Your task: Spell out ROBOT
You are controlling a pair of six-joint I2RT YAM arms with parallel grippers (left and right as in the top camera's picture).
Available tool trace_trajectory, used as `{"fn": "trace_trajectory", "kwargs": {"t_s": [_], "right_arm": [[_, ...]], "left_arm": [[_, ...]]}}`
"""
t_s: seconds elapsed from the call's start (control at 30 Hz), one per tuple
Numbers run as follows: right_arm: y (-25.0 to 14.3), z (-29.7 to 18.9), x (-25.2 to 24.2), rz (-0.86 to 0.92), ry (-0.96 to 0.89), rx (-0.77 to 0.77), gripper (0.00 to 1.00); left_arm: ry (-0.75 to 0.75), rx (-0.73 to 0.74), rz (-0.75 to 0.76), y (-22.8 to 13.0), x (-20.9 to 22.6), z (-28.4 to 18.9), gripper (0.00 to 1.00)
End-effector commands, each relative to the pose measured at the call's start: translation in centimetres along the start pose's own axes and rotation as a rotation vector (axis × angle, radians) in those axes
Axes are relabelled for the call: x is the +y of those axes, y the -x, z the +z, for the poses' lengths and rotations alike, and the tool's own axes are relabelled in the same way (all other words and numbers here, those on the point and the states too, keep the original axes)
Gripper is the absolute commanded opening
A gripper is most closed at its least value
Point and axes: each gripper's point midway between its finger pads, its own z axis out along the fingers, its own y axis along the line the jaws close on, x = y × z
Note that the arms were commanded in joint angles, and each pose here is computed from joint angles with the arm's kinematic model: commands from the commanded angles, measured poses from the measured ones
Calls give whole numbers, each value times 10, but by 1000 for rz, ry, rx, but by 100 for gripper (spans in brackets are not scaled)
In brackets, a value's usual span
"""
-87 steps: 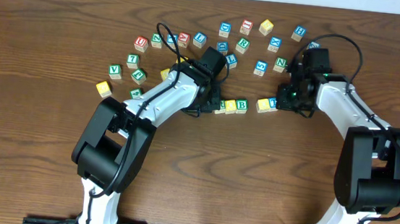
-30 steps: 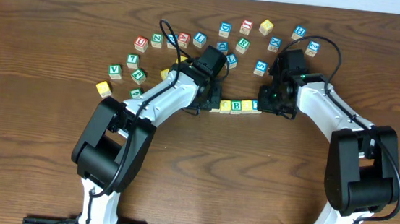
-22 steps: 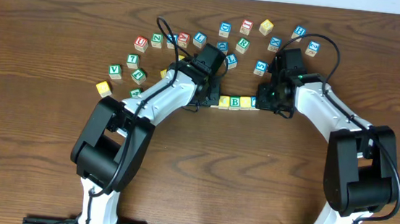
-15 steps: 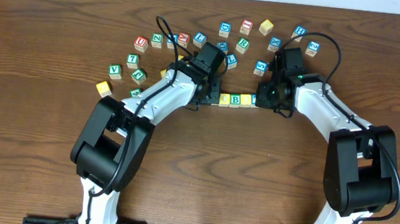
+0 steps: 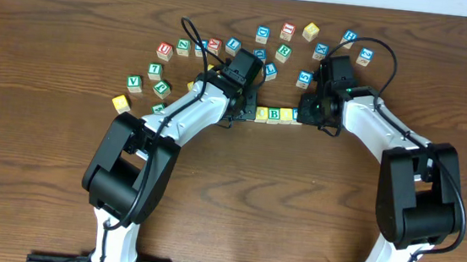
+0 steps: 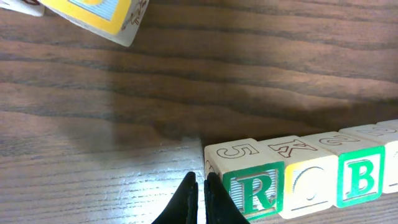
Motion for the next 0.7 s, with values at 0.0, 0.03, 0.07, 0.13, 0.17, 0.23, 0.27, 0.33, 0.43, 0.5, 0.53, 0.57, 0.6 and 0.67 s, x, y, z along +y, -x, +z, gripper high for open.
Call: {"fn": "trace_trajectory", "kwargs": {"t_s": [0.0, 0.03, 0.07, 0.13, 0.17, 0.23, 0.27, 0.33, 0.43, 0.5, 0.53, 0.57, 0.6, 0.67], "right_arm": [[-12, 4, 30, -8, 114, 46, 1], [-12, 4, 31, -8, 117, 47, 1], [-12, 4, 33, -8, 127, 47, 1], [-12, 4, 35, -5, 140, 47, 1], [-12, 4, 36, 0, 142, 47, 1], [-11, 4, 40, 1, 146, 43, 1], [-12, 4, 42, -3, 149, 41, 1], [-13, 5, 47, -11, 153, 39, 1], [-11, 5, 50, -18, 159, 31, 1], [-11, 5, 50, -18, 160, 29, 1], [-11, 5, 50, -18, 160, 29, 1], [-11, 5, 50, -18, 159, 30, 1], [-11, 5, 50, -15, 158, 30, 1], [-11, 6, 50, -15, 158, 32, 1]], "left_arm": [[-68, 27, 23, -8, -18, 1, 8], [-68, 27, 23, -8, -18, 1, 7], [-68, 27, 23, -8, -18, 1, 8], [-68, 28, 23, -8, -17, 1, 7], [-68, 28, 23, -8, -17, 1, 7], [-67, 27, 23, -8, -17, 1, 7], [-61, 24, 23, -8, -16, 1, 7], [-46, 19, 23, -7, -14, 1, 7], [-47, 19, 22, -7, -14, 2, 8], [-47, 18, 23, -7, -14, 2, 7], [-47, 18, 22, -7, -14, 3, 7], [-47, 20, 22, -7, -14, 4, 7], [-45, 23, 22, -8, -13, 6, 8], [-43, 27, 22, -9, -13, 8, 7]]}}
